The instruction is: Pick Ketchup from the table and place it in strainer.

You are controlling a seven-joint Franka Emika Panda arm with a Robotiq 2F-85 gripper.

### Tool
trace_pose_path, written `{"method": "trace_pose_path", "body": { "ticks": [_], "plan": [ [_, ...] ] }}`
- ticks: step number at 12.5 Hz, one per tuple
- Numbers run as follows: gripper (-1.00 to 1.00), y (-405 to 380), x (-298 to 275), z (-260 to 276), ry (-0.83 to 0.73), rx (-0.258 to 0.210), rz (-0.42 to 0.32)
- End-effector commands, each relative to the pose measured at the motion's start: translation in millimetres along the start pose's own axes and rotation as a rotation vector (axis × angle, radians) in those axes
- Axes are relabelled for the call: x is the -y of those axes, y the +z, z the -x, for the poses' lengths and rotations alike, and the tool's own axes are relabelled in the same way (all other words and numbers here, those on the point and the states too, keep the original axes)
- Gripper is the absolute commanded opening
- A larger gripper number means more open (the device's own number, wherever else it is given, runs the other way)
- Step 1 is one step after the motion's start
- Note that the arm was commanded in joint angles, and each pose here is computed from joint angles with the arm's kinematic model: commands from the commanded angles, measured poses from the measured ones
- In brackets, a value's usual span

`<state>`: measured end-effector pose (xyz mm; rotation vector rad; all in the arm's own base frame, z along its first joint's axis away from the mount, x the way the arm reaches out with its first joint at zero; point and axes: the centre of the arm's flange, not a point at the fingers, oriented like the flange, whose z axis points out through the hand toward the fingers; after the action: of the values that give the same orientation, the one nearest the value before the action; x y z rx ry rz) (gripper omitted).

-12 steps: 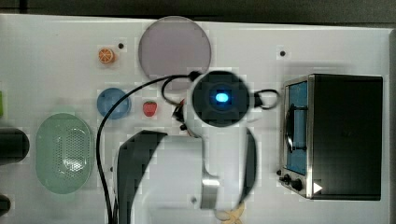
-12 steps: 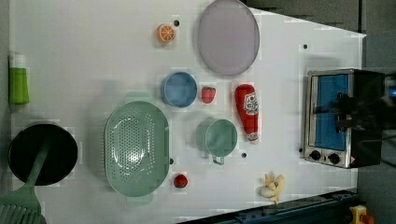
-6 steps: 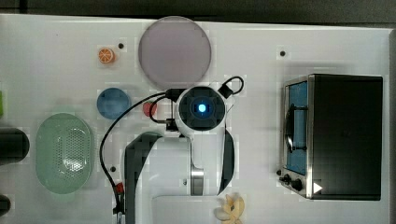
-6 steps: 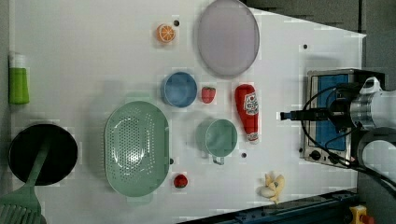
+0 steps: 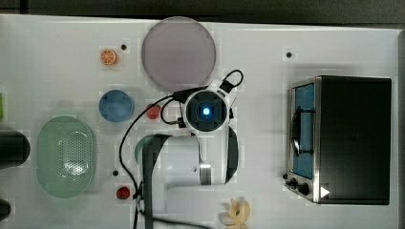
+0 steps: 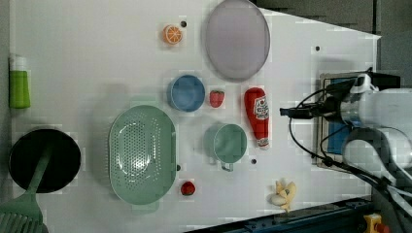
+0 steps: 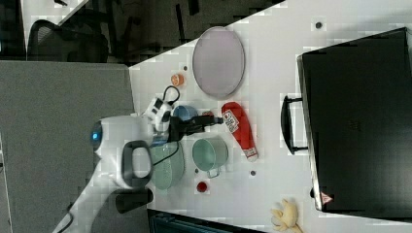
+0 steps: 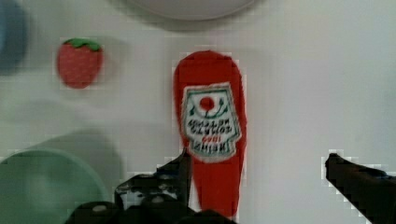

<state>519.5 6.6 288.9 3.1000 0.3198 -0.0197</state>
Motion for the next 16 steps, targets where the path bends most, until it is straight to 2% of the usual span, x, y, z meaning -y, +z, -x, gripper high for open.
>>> {"method": "trace_pose_path", "body": {
  "ticks": [1, 4, 8, 10, 11, 14, 16],
  "plan": [
    [1.0, 48, 4, 10, -0.051, 0.06, -0.027],
    [1.0, 81, 7, 12, -0.052, 0.068, -0.042],
    [1.0, 115, 11, 14, -0.05, 0.031, -0.051],
    [1.0, 129, 12, 18, -0.047, 0.038, -0.058],
    [0.92, 132, 12, 19, -0.045, 0.038, -0.059],
    [0.21, 132, 12, 19, -0.041, 0.02, -0.056],
    [0.18, 116, 8, 13, -0.039, -0.009, -0.045]
  ]
}}
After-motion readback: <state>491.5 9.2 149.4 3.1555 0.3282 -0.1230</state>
